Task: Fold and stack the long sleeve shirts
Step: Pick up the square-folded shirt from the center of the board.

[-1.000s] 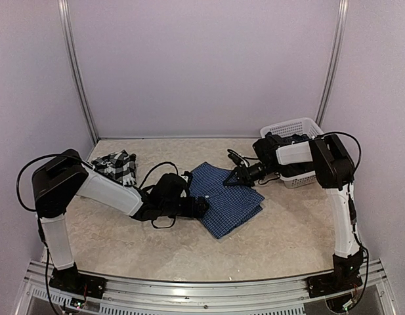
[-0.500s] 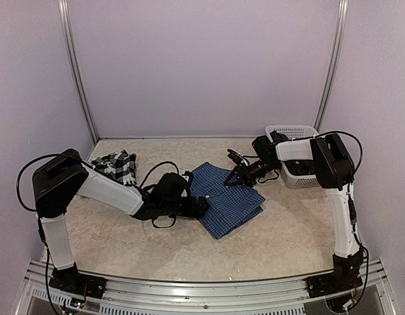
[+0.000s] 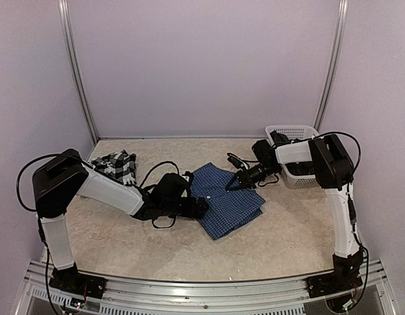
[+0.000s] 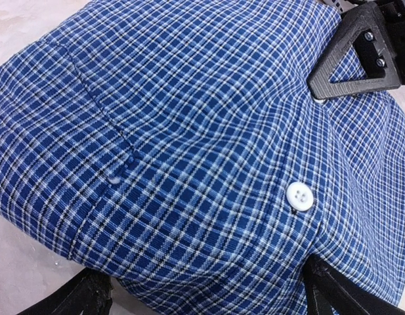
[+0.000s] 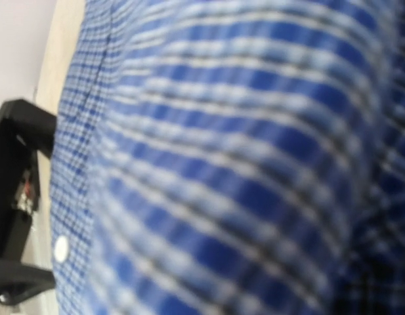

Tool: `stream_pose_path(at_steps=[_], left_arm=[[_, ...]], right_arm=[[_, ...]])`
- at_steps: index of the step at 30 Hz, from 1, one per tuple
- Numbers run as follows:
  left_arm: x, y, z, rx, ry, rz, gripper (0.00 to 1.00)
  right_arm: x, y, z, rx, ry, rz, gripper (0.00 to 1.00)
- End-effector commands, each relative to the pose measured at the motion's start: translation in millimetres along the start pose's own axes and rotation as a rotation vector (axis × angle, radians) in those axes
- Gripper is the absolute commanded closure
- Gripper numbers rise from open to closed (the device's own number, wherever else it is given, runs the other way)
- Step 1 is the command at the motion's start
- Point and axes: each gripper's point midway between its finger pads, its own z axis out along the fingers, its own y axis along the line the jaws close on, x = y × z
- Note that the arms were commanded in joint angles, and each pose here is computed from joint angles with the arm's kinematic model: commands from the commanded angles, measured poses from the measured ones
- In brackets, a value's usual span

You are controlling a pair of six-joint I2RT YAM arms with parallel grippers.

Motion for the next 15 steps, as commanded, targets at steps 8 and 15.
stream_pose_path(at_steps=[8, 15], left_arm=[[-57, 8, -60, -0.112, -0.148, 0.054, 0.01], [-113, 34, -127, -0.222, -0.298, 0.025, 0.01]], right_arm=[[-41, 59, -62, 0.254, -0.097, -0.13, 1.0], [-71, 80, -166, 0.915, -0.21, -0.187, 1.0]])
